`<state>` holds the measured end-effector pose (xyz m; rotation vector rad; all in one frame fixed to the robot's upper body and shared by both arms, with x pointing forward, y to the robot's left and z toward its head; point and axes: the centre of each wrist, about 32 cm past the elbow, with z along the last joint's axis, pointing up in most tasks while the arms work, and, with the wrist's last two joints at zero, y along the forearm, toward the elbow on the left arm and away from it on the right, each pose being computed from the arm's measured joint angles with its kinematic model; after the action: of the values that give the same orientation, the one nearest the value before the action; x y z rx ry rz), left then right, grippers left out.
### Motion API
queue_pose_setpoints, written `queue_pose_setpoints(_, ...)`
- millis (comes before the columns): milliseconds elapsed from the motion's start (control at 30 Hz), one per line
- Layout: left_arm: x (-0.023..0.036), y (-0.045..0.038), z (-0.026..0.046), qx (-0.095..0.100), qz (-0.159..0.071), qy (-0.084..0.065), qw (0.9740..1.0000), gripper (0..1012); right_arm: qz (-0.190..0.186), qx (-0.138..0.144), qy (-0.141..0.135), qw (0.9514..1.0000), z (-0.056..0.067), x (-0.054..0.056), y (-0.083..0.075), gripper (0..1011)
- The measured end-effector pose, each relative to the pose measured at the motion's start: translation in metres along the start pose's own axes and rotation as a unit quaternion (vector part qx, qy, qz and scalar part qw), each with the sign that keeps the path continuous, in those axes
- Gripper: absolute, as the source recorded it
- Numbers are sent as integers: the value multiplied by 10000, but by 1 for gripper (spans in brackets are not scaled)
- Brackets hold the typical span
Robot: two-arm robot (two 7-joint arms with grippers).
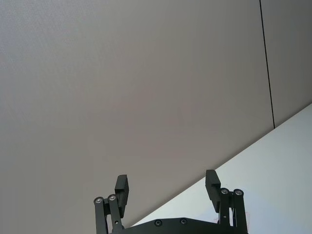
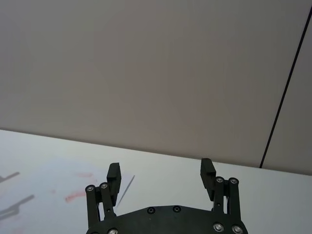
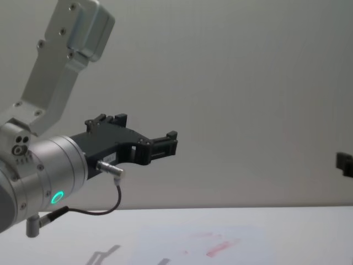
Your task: Use the one hand to pick up the stamp and affix it onto the A4 paper.
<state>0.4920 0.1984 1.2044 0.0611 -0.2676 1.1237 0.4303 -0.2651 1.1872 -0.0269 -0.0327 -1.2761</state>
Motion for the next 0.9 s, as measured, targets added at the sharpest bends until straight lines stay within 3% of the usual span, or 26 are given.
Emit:
queue_pose_setpoints(433,0,0,0,0,0,0,10000,1001,72,-472,-78,9988,-57,74,-185,1001)
queue_pose_setpoints(900,0,0,0,0,0,0,10000,1001,80,-1079,-361,9935,-175,84,-377,1001)
